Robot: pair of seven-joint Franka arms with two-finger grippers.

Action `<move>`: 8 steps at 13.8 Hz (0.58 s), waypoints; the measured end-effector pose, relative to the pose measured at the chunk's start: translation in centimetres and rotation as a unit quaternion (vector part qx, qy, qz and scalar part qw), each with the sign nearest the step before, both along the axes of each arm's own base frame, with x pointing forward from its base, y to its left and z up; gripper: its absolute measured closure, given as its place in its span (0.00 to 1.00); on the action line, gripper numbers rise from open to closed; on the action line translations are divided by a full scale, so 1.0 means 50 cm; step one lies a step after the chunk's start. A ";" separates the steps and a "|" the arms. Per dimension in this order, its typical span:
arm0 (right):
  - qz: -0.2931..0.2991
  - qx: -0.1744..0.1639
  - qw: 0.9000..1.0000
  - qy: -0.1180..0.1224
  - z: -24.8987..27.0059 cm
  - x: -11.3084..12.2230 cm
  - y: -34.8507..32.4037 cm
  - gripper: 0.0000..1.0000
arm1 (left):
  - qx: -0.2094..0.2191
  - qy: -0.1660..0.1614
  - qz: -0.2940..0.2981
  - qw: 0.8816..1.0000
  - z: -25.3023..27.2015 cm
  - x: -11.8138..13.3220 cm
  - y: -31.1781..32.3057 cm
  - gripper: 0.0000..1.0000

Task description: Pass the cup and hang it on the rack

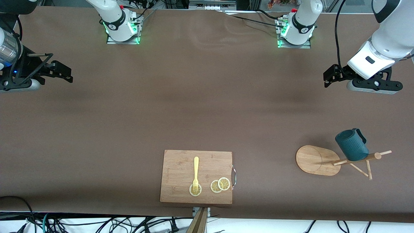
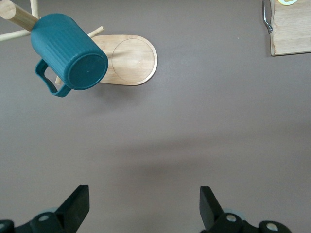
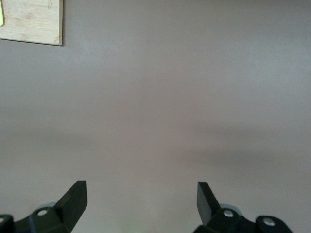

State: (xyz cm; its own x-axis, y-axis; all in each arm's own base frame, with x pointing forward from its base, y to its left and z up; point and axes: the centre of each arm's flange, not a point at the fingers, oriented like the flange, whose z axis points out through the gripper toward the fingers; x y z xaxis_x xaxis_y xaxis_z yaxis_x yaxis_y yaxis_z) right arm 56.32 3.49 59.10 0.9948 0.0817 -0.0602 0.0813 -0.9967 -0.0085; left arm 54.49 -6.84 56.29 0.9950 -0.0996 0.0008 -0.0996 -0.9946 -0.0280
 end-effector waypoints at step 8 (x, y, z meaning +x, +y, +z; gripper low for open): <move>0.000 0.000 1.000 0.000 -0.001 0.000 -0.001 0.00 | 0.000 0.004 0.000 1.000 -0.002 0.001 -0.001 0.00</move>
State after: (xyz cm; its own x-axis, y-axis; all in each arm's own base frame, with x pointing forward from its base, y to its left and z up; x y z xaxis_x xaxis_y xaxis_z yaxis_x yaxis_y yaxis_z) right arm 56.34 3.44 59.07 0.9949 0.0808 -0.0610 0.0804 -0.9967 -0.0085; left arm 54.52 -6.88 56.18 0.9949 -0.1002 -0.0065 -0.1003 -0.9946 -0.0279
